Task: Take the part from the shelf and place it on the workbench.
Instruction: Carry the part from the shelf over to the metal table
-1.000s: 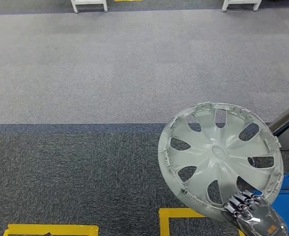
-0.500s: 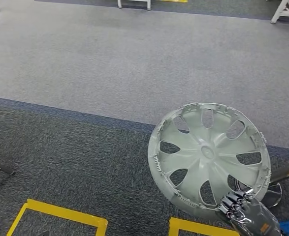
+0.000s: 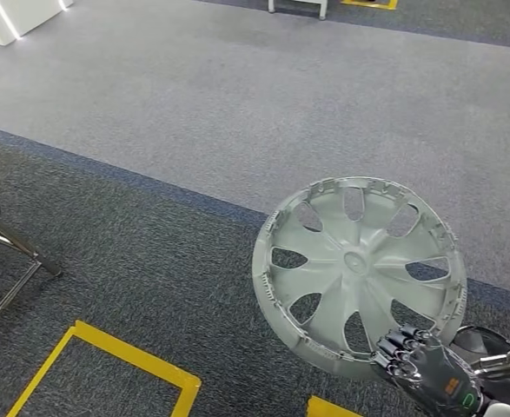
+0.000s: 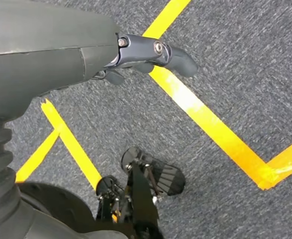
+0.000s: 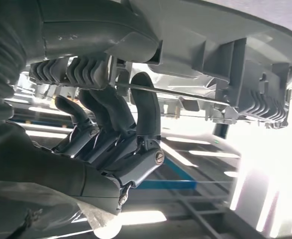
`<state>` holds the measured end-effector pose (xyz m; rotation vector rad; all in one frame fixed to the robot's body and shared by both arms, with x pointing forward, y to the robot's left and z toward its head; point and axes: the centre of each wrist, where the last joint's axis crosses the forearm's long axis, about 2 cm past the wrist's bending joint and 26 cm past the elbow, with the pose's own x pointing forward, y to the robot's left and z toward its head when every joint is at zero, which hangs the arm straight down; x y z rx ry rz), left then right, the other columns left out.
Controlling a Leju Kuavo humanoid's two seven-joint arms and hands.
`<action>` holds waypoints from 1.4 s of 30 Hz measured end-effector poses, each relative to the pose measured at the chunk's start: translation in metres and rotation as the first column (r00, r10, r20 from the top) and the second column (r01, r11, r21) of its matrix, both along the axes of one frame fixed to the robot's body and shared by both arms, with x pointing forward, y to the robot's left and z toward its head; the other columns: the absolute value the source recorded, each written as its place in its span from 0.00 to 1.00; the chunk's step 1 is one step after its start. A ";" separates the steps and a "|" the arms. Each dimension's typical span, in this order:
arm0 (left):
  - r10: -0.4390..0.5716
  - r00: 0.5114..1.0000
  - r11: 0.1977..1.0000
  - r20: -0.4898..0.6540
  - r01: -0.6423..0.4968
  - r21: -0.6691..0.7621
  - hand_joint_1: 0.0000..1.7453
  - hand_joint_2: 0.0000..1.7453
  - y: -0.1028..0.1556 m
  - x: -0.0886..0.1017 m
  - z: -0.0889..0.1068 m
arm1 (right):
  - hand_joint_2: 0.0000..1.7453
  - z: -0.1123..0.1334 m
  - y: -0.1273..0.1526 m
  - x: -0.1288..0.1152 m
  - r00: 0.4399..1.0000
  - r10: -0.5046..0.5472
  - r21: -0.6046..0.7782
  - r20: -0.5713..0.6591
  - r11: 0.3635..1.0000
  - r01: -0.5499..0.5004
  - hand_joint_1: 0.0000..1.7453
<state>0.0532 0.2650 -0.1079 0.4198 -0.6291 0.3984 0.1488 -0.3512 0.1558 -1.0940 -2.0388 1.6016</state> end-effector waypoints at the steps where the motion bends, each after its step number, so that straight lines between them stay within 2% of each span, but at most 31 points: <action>1: -0.002 1.000 1.000 0.003 0.002 0.001 0.00 1.00 0.000 0.001 0.000 | 1.00 0.000 0.001 0.003 1.000 0.010 -0.003 0.002 1.000 -0.010 1.00; 6: -0.003 1.000 1.000 0.006 0.003 0.002 0.00 1.00 0.000 0.002 0.000 | 1.00 0.001 0.006 0.016 0.999 0.048 -0.010 0.014 0.999 -0.048 1.00; 15: 0.000 1.000 1.000 0.012 0.000 -0.012 0.00 1.00 -0.003 0.003 0.001 | 1.00 -0.005 0.014 0.025 0.997 0.079 -0.011 -0.003 0.997 -0.079 1.00; 23: 0.080 0.997 0.996 0.013 -0.079 -0.043 0.00 1.00 -0.001 0.001 0.000 | 1.00 -0.004 0.022 0.039 0.994 0.104 0.006 0.010 0.995 -0.104 1.00; 42: 0.099 0.995 0.993 -0.019 -0.100 -0.062 0.00 1.00 -0.004 -0.001 0.000 | 1.00 -0.004 0.042 0.065 0.985 0.169 0.018 0.019 0.985 -0.169 1.00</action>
